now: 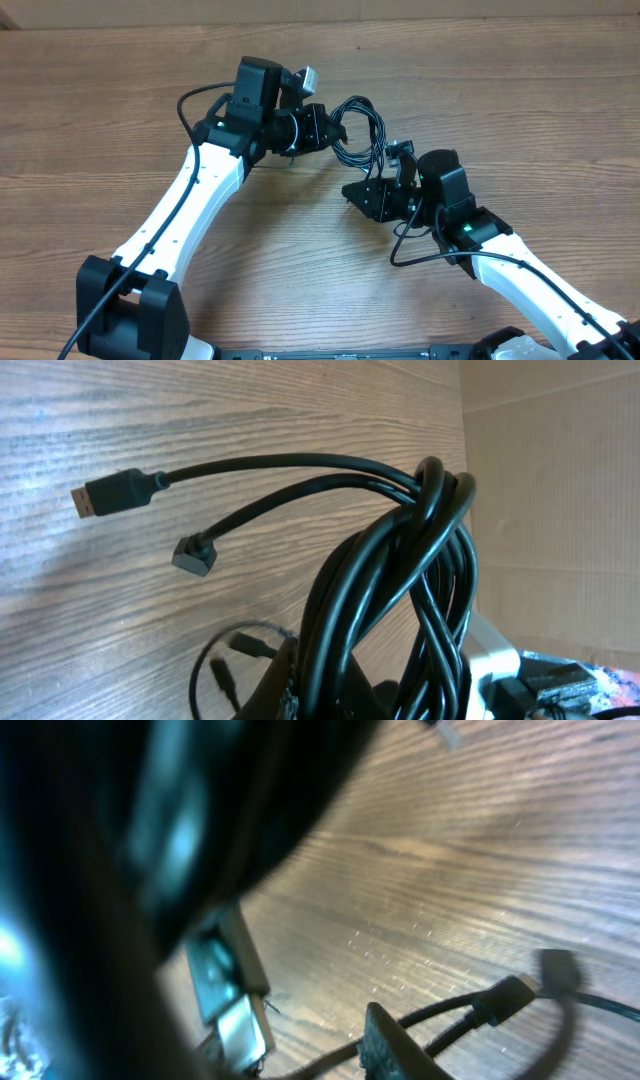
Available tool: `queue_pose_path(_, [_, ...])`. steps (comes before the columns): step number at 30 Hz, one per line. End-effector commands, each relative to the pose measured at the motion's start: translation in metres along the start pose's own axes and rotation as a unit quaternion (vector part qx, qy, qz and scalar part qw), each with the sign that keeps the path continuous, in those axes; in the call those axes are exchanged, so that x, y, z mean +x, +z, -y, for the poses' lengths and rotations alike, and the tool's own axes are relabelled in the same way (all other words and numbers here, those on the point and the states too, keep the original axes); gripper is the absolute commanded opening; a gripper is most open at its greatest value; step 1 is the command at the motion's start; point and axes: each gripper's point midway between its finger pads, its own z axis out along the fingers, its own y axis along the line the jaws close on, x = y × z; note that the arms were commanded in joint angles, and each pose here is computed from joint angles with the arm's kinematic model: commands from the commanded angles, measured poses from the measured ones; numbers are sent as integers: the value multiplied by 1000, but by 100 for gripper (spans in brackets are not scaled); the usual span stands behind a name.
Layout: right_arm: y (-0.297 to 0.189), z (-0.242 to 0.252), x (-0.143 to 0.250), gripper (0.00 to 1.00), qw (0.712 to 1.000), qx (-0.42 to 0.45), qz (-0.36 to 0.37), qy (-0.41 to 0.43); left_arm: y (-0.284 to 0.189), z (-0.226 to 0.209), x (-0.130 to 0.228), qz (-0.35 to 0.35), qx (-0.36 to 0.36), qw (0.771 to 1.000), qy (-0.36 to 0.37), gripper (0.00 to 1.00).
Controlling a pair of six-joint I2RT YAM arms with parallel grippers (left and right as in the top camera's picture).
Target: Untangle cables
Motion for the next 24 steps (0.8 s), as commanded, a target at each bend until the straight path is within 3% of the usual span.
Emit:
queue_pose_path(1, [0,-2,-14,27,999,8,27,-16,-4,16,1,-6,22,1000,-1,4])
queue_pose_path(4, [0,-4,-17,13,999,5,32,-19,-4,16,1,-6,22,1000,-1,4])
queue_pose_path(5, [0,-3,-16,4,999,6,31,-18,-4,16,1,-5,22,1000,-1,4])
queue_pose_path(8, [0,-2,-12,6,1000,7,22,-14,-5,13,-2,1,17,1000,-1,4])
queue_pose_path(10, [1,0,-4,29,1000,8,5,-5,-7,11,-7,10,13,1000,0,4])
queue_pose_path(12, [0,5,4,42,1000,19,-12,6,-9,6,-12,20,6,1000,0,4])
queue_pose_path(19, [-8,7,25,69,998,27,-52,30,-18,-14,-23,42,-27,999,9,4])
queue_pose_path(24, [-29,-18,17,85,999,-3,-31,-18,-27,-31,-21,32,-42,998,-23,4])
